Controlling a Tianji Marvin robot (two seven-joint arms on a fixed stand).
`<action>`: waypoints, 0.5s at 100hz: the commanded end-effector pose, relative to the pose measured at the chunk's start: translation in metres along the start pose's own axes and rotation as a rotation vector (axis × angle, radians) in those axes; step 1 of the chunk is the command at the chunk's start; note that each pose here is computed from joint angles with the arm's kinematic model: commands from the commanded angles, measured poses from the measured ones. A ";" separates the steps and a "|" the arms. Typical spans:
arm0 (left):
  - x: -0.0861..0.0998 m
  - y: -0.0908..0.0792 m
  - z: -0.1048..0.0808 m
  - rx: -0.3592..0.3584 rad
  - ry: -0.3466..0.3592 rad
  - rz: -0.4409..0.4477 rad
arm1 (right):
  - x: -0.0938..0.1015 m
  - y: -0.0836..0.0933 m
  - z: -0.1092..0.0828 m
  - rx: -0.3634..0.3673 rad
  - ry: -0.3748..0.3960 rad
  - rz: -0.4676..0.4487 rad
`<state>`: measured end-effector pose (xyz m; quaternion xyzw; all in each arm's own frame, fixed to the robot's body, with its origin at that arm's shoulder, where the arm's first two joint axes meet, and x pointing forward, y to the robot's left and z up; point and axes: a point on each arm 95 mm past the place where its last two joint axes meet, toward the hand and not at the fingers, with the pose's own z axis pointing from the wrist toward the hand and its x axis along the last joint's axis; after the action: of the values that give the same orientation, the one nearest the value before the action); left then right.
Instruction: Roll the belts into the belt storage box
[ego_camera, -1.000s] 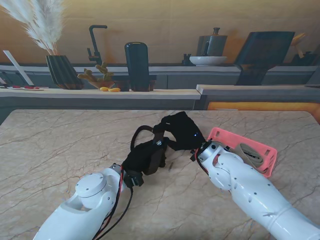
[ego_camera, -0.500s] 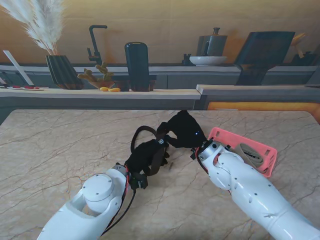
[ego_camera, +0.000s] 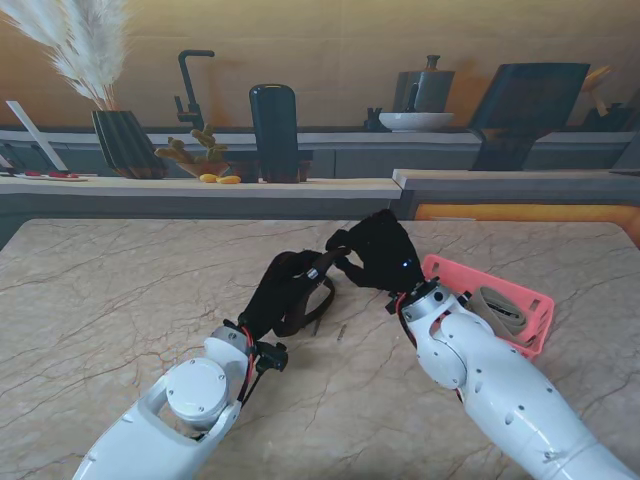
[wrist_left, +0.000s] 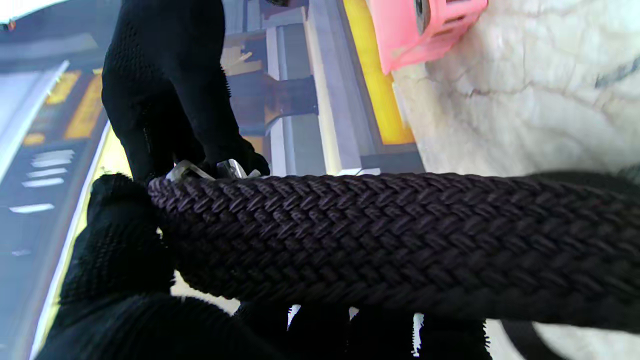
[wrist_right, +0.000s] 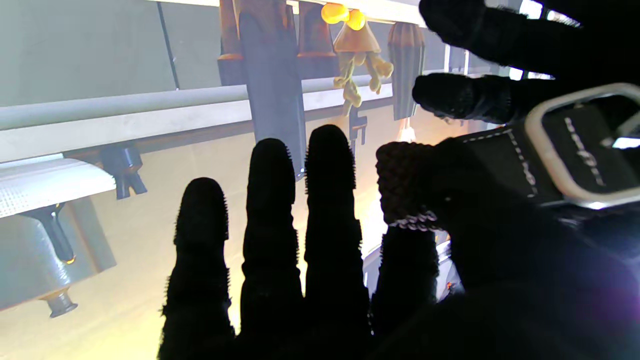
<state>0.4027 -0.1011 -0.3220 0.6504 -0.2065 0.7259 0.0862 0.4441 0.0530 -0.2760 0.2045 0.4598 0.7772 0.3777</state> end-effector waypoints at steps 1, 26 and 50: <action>-0.006 -0.003 -0.001 0.012 -0.009 0.004 | 0.003 0.004 0.002 -0.021 -0.012 0.003; -0.008 -0.005 -0.002 0.024 0.060 0.089 | -0.001 0.011 0.002 -0.050 -0.090 0.008; -0.010 -0.004 -0.001 0.011 0.079 0.153 | -0.001 0.016 0.004 -0.086 -0.132 0.009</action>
<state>0.4057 -0.0946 -0.3292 0.6047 -0.2458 0.7568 0.0348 0.4431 0.0453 -0.2652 0.2443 0.4117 0.7762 0.4102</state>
